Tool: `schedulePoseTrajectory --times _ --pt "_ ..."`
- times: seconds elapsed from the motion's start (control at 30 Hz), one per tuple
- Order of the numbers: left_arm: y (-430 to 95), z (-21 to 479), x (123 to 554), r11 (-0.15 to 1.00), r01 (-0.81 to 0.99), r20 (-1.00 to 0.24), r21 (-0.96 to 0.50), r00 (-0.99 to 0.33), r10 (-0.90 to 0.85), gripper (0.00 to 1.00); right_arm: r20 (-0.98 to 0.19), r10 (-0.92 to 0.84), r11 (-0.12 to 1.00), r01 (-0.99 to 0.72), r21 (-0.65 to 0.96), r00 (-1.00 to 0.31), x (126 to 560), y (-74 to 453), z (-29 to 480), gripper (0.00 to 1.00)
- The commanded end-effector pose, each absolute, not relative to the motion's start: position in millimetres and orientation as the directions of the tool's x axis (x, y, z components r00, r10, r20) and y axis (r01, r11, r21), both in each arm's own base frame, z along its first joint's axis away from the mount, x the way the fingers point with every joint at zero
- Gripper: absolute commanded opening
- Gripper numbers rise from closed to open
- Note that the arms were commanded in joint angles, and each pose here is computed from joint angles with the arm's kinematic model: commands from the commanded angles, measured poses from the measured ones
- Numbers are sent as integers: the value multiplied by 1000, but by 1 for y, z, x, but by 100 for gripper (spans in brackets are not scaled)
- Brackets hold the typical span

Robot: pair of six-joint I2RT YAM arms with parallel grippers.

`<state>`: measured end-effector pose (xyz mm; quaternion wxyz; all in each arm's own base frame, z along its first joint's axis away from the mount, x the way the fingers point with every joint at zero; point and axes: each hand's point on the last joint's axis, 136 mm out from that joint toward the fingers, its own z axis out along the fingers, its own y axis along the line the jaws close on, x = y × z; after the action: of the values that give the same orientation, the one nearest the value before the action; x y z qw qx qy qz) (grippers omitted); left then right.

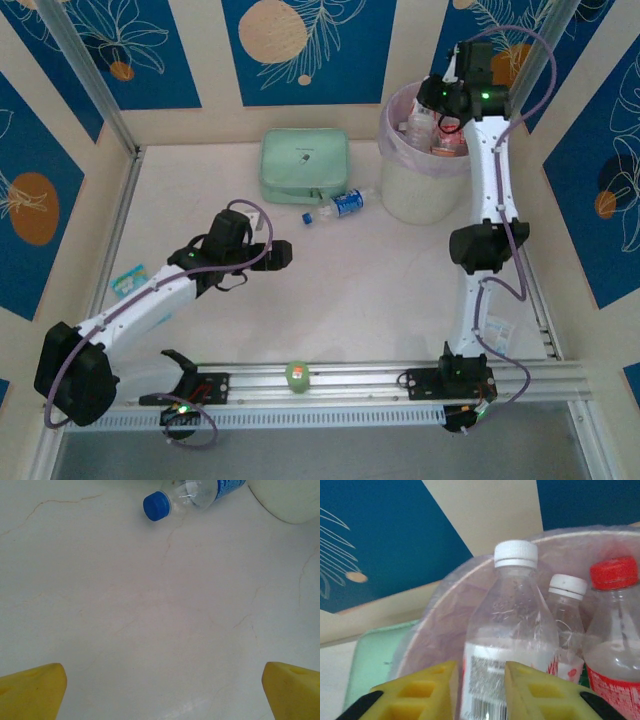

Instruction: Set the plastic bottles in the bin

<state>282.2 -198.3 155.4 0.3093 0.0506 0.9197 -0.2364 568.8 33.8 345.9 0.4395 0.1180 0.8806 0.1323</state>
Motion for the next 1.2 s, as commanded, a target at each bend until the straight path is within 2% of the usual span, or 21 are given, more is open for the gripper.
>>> schedulePoseTrajectory --times 0.0,0.17,0.4,0.5,0.6,0.77,0.9,1.0,1.1,1.17 --pt "-195 164 282 883 237 -606 -406 -793 -65 100 -698 292 954 151 258 -654 565 22 313 26" --pt "-200 164 287 882 251 -605 -399 -795 -48 100 -604 301 953 206 223 -738 545 16 268 21" --pt "-214 168 302 870 297 -614 -393 -789 -8 100 -498 357 929 247 275 -790 515 18 223 19" --pt "-222 175 310 861 338 -636 -379 -771 22 100 -479 364 922 237 307 -798 513 22 222 21" --pt "-231 180 320 849 395 -665 -351 -744 71 100 -497 373 910 204 360 -784 514 27 247 25" --pt "-248 177 341 822 488 -709 -294 -688 155 100 -577 369 912 164 375 -729 508 19 307 45" --pt "-258 163 361 814 539 -732 -217 -641 230 98 -630 369 915 147 377 -684 498 4 344 68" --pt "-262 149 376 810 567 -740 -150 -607 288 94 -645 365 918 145 369 -672 485 -5 360 82" --pt "-266 134 389 801 591 -745 -90 -574 340 89 -655 366 916 130 381 -661 467 -4 370 89" --pt "-270 126 397 793 606 -746 -69 -559 362 87 -667 370 908 99 408 -647 457 1 377 90"
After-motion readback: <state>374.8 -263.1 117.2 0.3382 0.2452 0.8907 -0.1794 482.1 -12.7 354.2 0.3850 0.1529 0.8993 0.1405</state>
